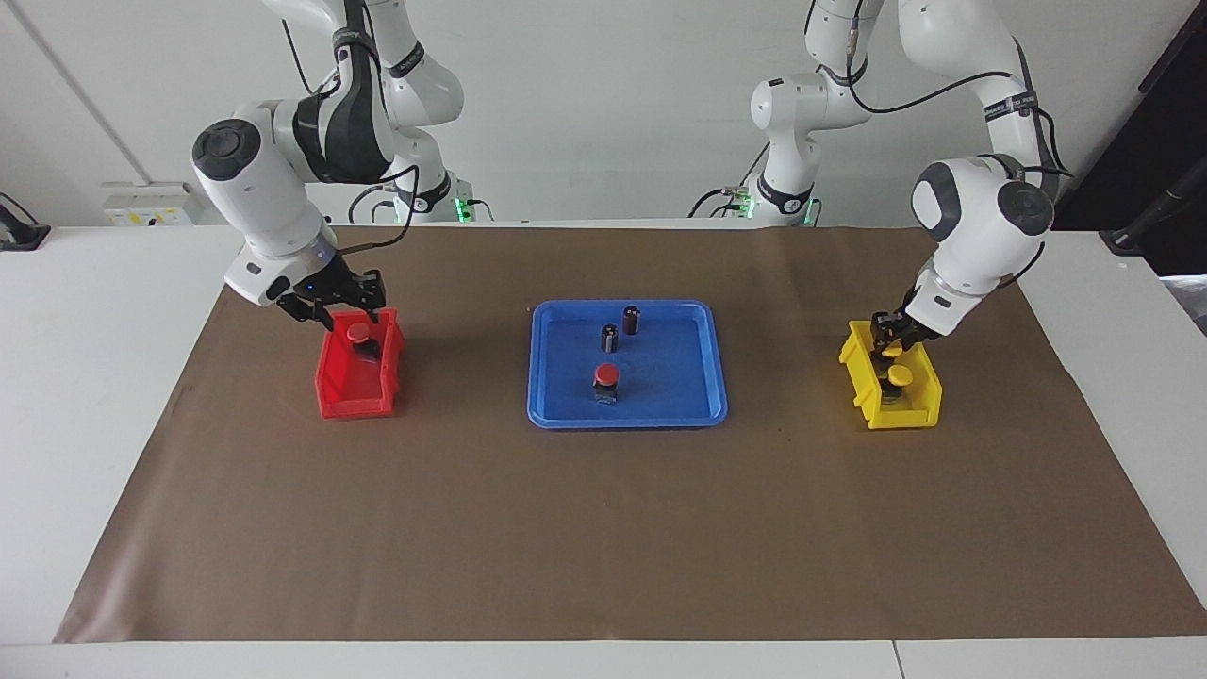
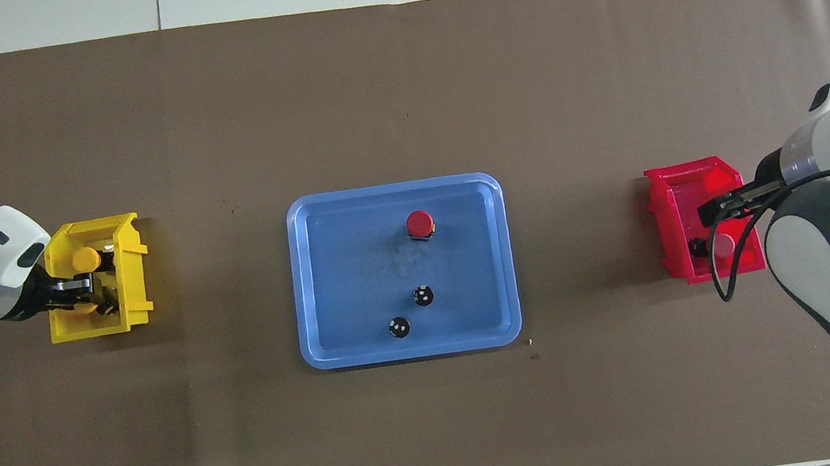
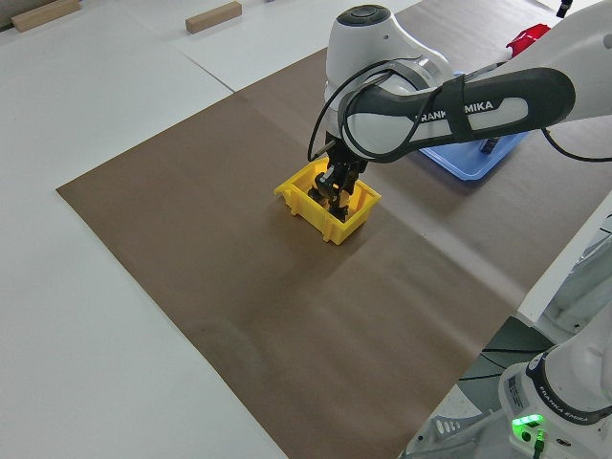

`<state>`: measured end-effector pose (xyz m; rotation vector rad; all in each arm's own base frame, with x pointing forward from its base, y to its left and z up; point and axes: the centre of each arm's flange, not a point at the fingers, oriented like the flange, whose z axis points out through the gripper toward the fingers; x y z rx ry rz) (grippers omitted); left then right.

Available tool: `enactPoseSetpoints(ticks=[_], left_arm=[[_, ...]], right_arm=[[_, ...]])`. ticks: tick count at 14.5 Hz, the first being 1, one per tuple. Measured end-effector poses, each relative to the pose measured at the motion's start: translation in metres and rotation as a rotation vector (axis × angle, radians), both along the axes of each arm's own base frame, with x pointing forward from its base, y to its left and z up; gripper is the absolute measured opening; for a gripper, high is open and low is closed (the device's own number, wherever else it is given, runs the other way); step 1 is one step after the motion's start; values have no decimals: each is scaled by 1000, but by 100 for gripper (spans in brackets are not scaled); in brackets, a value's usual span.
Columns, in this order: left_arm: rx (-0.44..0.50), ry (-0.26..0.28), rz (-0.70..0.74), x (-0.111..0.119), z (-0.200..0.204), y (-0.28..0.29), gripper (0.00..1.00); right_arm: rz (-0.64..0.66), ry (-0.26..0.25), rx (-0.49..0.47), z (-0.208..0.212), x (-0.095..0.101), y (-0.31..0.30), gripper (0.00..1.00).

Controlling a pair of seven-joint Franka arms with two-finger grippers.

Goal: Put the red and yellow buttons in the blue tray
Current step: 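Lift the yellow button with the left gripper while the right gripper returns, then lower the yellow button into the tray with the left gripper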

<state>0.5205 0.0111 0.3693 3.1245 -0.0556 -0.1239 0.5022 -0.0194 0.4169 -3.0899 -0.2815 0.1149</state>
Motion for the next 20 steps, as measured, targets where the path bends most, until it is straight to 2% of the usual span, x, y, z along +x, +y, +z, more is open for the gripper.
enactPoseSetpoints(ticks=[3, 5, 7, 10, 13, 15, 17, 20], left_arm=[[-1, -7, -9, 1, 0, 3, 41], [-1, -3, -8, 0, 1, 3, 41], [-6, 35, -1, 1, 9, 4, 41], [-17, 76, 4, 11, 49, 4, 41], [-42, 87, 43, 19, 118, -6, 41], [-131, 54, 125, 24, 163, -36, 41], [-148, 39, 158, 23, 185, -95, 41], [-138, 28, 172, 10, 170, -208, 41]], right_arm=[[18, -4, 7, -27, -21, -24, 69], [21, -16, 6, -36, -26, -27, 68], [26, -27, 4, -44, -29, -24, 67], [28, -34, 2, -51, -31, -23, 65], [30, -39, 1, -50, -30, -22, 62], [32, -39, 1, -50, -30, -21, 59], [32, -39, 1, -50, -30, -21, 59], [33, -29, 2, -55, -30, -20, 59]])
